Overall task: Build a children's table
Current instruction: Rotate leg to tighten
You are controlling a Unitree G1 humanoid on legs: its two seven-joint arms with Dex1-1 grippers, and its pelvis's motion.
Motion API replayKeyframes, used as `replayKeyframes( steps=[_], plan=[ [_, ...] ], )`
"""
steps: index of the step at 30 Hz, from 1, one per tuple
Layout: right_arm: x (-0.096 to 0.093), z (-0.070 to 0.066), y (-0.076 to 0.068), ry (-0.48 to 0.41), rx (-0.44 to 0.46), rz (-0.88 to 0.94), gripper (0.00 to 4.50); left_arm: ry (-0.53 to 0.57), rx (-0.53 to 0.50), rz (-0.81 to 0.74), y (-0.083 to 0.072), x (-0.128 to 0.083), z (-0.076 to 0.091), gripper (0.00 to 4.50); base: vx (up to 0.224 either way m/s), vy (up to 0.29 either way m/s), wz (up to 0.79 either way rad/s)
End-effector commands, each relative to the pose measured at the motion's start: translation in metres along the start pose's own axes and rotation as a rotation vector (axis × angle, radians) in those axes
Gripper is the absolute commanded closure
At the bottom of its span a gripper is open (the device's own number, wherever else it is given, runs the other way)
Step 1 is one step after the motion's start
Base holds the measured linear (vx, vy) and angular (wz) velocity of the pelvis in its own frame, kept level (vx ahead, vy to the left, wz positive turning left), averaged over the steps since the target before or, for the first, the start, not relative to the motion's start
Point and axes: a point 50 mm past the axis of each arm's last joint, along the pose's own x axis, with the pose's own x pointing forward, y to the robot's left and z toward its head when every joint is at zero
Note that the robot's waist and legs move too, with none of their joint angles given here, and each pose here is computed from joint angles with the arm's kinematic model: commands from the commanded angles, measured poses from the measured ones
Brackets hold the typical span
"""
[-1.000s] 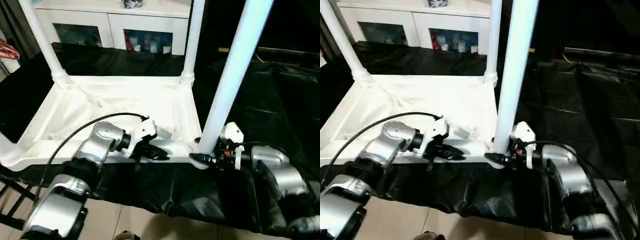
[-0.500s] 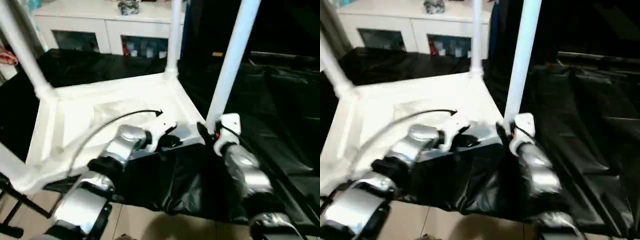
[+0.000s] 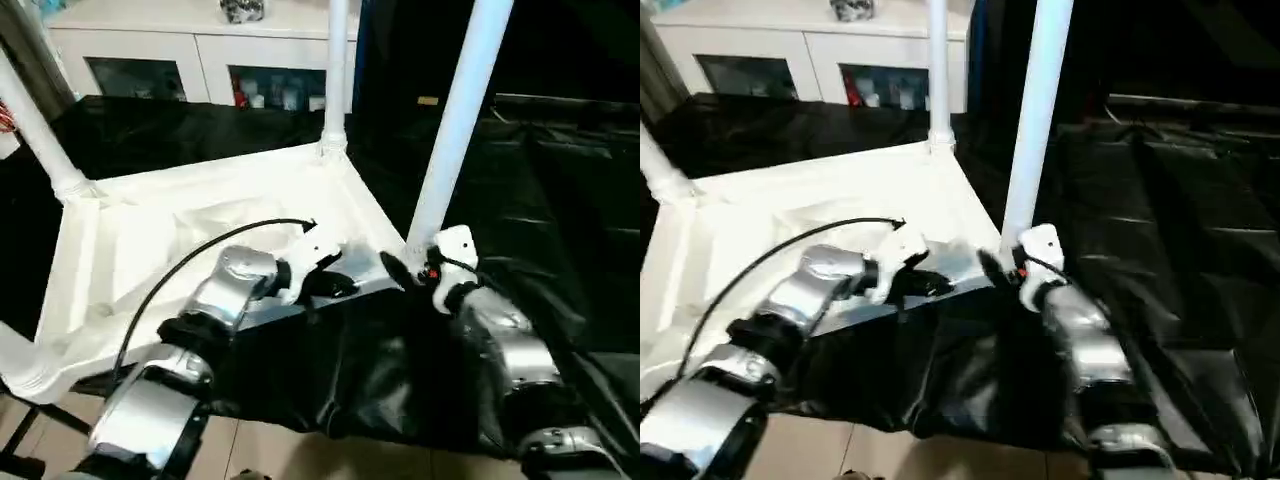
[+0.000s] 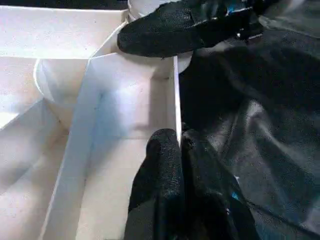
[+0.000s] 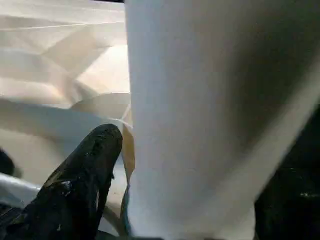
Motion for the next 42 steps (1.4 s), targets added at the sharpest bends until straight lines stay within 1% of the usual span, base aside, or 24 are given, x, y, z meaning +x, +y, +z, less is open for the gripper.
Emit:
replayKeyframes(
  steps=[1,2,3,6,9,10,11,12,14,15,19,20,25,27,28,29,32,34,35,36,37,38,39,42],
  plan=[
    [-0.001,-0.007,0.019,0.050,-0.024,0.212,0.81,-0.035,0.065,-0.094,-0.007,0.002,0.011,4.50,0.000,0.000,0.00],
    [-0.009,-0.009,0.018,0.078,-0.049,0.289,0.81,-0.027,0.070,-0.126,-0.008,-0.003,0.008,4.50,0.000,0.000,0.00],
    [-0.010,-0.010,0.018,0.080,-0.051,0.295,0.81,-0.026,0.071,-0.129,-0.008,-0.004,0.008,4.50,0.000,0.000,0.00],
    [-0.024,-0.011,0.017,0.126,-0.074,0.446,0.81,-0.004,0.076,-0.177,-0.008,-0.014,0.004,4.50,0.000,0.000,0.00],
    [-0.028,-0.010,0.016,0.142,-0.073,0.500,0.81,0.013,0.075,-0.193,-0.008,-0.018,0.001,4.50,0.000,0.000,0.00],
    [-0.030,-0.010,0.016,0.149,-0.073,0.527,0.95,0.022,0.076,-0.204,-0.008,-0.021,0.000,4.50,0.000,0.000,0.00],
    [-0.030,-0.010,0.016,0.149,-0.073,0.529,1.05,0.023,0.076,-0.204,-0.008,-0.021,0.000,4.50,0.000,0.000,0.00],
    [-0.032,-0.009,0.016,0.173,-0.077,0.584,1.14,0.030,0.070,-0.213,-0.008,-0.027,-0.002,4.50,0.000,0.000,0.00],
    [-0.032,-0.009,0.016,0.177,-0.077,0.591,1.17,0.031,0.070,-0.214,-0.008,-0.027,-0.003,4.50,0.000,0.000,0.00],
    [-0.033,-0.010,0.016,0.190,-0.078,0.609,1.42,0.033,0.070,-0.215,-0.008,-0.029,-0.003,4.50,0.000,0.000,0.00],
    [-0.034,-0.011,0.019,0.220,-0.088,0.672,1.62,0.046,0.067,-0.222,-0.007,-0.034,-0.005,4.50,0.000,0.000,0.00],
    [-0.033,-0.011,0.020,0.219,-0.086,0.674,1.75,0.045,0.066,-0.219,-0.007,-0.034,-0.005,4.50,0.000,0.000,0.00],
    [-0.031,-0.013,0.026,0.193,-0.057,0.663,1.84,0.029,0.061,-0.190,-0.007,-0.033,-0.004,4.50,0.000,0.000,0.00],
    [-0.028,-0.014,0.027,0.173,-0.036,0.619,1.84,0.014,0.058,-0.155,-0.005,-0.029,-0.003,4.50,0.000,0.000,0.00],
    [-0.023,-0.017,0.029,0.139,-0.002,0.539,1.85,-0.011,0.051,-0.077,-0.002,-0.023,0.000,4.50,0.000,0.000,0.00],
    [-0.019,-0.018,0.030,0.130,0.007,0.483,1.85,-0.021,0.045,-0.040,0.000,-0.019,0.002,4.50,0.000,0.000,0.00],
    [-0.011,-0.022,0.032,0.118,0.029,0.371,1.85,-0.034,0.035,0.020,0.002,-0.010,0.006,4.50,0.000,0.000,0.00],
    [0.001,-0.024,0.036,0.105,0.074,0.242,1.86,-0.045,0.023,0.073,0.003,0.000,0.013,4.50,0.000,0.000,0.00],
    [0.001,-0.024,0.036,0.105,0.074,0.242,1.86,-0.045,0.023,0.073,0.003,0.000,0.013,4.50,0.000,0.000,0.00],
    [0.016,-0.025,0.044,0.090,0.154,0.116,1.86,-0.059,0.006,0.126,0.002,0.013,0.021,4.50,0.000,0.000,0.00],
    [0.016,-0.025,0.044,0.090,0.156,0.112,1.86,-0.059,0.006,0.128,0.002,0.014,0.022,4.50,0.000,0.000,0.00],
    [0.023,-0.024,0.047,0.089,0.183,0.050,1.86,-0.064,-0.005,0.152,0.002,0.019,0.025,4.50,0.000,0.000,0.00],
    [0.036,-0.023,0.052,0.097,0.238,-0.069,1.86,-0.068,-0.013,0.182,-0.001,0.031,0.031,4.50,0.000,0.000,0.00],
    [0.043,-0.021,0.056,0.097,0.268,-0.122,1.86,-0.074,-0.021,0.196,-0.004,0.037,0.035,4.50,0.000,0.000,0.00]
  ],
)
